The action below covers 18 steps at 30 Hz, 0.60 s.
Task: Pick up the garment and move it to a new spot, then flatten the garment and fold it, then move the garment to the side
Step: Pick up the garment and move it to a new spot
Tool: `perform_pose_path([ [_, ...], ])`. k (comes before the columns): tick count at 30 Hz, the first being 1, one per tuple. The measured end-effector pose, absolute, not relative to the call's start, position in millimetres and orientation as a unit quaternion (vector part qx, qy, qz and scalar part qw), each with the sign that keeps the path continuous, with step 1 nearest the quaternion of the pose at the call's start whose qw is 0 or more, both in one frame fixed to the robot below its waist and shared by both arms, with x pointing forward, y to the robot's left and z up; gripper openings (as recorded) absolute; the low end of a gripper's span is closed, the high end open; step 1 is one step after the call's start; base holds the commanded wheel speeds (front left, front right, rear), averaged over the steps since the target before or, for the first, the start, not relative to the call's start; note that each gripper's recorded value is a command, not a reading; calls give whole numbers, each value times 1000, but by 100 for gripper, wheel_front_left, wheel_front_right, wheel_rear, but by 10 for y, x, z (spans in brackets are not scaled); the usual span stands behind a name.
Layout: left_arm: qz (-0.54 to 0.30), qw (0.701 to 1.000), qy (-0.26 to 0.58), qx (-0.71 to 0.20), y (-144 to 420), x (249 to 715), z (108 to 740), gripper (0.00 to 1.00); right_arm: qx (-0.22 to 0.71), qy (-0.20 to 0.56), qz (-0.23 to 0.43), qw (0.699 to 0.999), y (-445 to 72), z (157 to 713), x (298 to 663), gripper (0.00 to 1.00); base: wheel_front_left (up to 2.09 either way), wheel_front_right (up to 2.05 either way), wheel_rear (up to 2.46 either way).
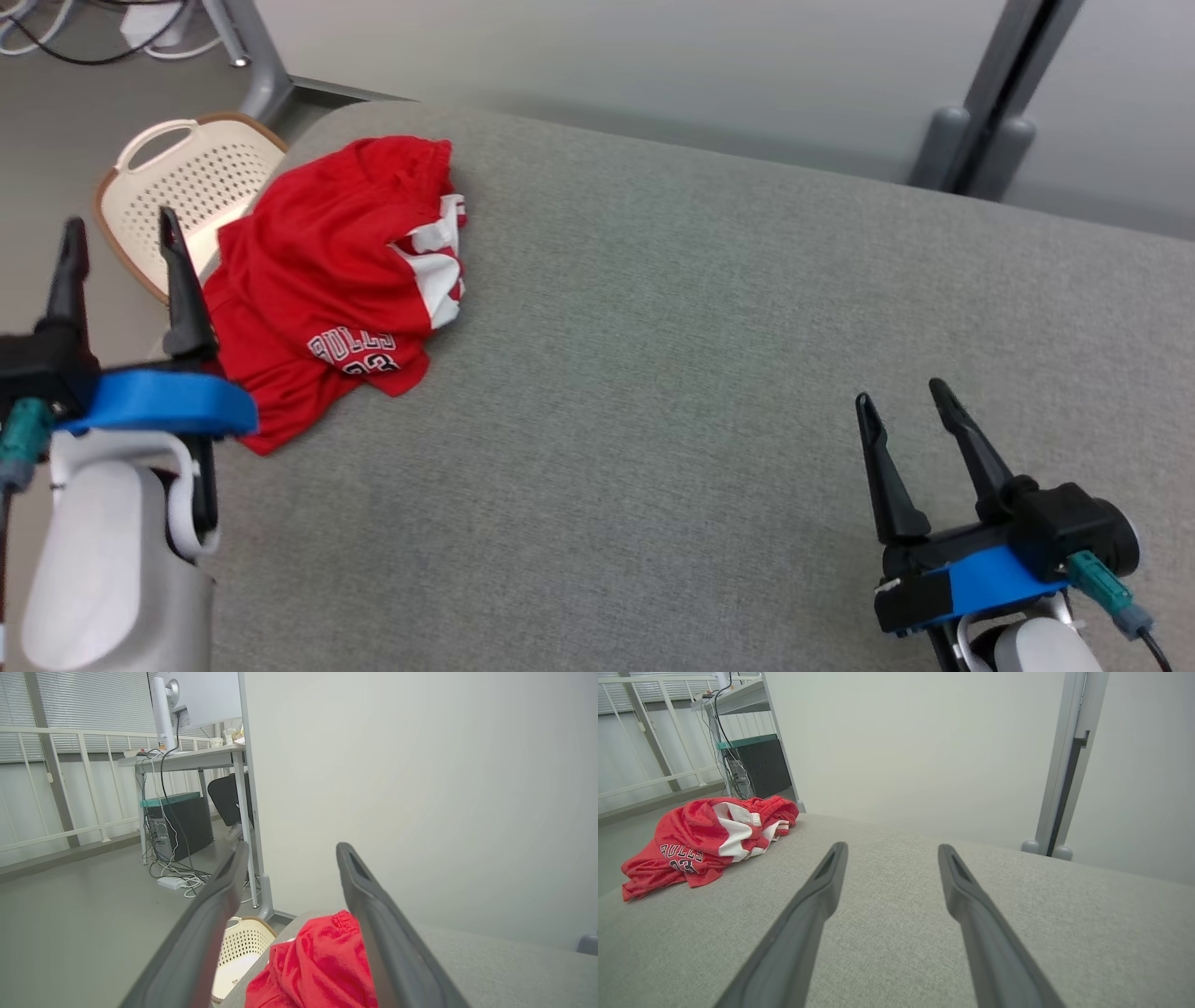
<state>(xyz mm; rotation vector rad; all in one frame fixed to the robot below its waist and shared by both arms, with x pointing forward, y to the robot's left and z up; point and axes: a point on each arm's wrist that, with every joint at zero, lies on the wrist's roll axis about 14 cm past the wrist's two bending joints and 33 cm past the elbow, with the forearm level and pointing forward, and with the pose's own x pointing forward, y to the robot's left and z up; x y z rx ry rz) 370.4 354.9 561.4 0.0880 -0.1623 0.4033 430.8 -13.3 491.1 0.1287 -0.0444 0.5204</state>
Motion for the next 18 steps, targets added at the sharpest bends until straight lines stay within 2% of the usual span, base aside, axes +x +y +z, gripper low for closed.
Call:
perform_pose_path([
  [9, 162, 981, -92, 56, 3573, 4661, 5758, 100, 42, -39, 194, 979, -605, 4900, 4582, 100, 0, 0, 0],
  [11, 156, 984, -67, 58, 3572, 4843, 5588, 100, 38, -35, 181, 982, -702, 4856, 4618, 100, 0, 0, 0],
  [18, 132, 984, 109, 48, 3557, 5245, 4640, 100, 31, -25, 147, 988, -966, 4699, 4700, 100, 0, 0, 0],
])
